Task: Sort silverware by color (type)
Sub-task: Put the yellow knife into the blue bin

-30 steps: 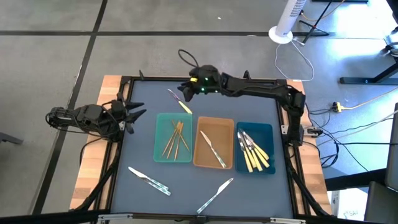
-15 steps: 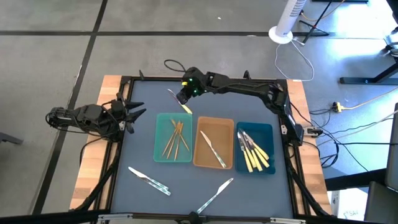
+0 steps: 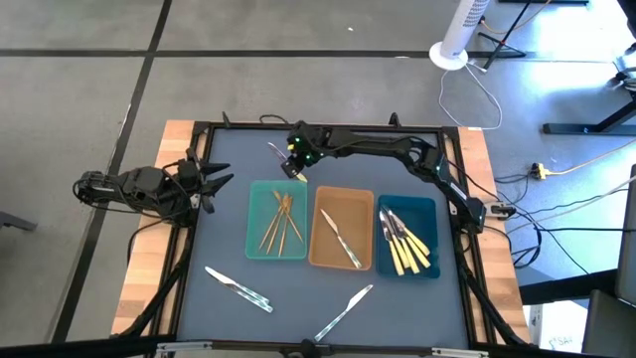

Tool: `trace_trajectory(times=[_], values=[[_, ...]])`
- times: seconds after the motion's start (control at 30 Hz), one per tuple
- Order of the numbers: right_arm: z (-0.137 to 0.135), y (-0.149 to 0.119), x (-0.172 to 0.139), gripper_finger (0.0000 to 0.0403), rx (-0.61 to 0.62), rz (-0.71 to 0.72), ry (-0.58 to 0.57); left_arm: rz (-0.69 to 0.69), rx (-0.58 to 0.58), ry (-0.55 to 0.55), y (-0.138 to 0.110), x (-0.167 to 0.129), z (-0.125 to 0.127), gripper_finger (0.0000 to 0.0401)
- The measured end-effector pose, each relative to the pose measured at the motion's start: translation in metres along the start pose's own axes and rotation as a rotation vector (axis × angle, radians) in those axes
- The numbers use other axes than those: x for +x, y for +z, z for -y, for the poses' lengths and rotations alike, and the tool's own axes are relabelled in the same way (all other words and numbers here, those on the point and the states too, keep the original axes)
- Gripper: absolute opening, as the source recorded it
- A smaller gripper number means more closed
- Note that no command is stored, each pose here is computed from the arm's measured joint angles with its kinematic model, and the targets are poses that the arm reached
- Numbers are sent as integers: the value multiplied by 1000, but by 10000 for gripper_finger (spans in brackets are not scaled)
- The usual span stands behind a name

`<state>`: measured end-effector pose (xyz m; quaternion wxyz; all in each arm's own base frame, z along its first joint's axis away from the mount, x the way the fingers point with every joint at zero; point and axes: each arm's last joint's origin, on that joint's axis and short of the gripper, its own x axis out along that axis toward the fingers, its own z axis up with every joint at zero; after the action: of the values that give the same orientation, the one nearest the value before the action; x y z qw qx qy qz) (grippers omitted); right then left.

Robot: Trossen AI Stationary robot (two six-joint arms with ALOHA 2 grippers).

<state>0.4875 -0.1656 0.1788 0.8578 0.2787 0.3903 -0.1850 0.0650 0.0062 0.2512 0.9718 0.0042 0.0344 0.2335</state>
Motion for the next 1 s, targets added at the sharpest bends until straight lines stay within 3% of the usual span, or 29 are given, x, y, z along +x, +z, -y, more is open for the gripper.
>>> trace_trajectory(times=[0.87,1.0], values=[[-19,-4,0,138,-2,35,-1,1,-1,-10,0,0,0,141],[-21,2,-5,138,-24,41,0,52,-67,-11,6,0,0,141]])
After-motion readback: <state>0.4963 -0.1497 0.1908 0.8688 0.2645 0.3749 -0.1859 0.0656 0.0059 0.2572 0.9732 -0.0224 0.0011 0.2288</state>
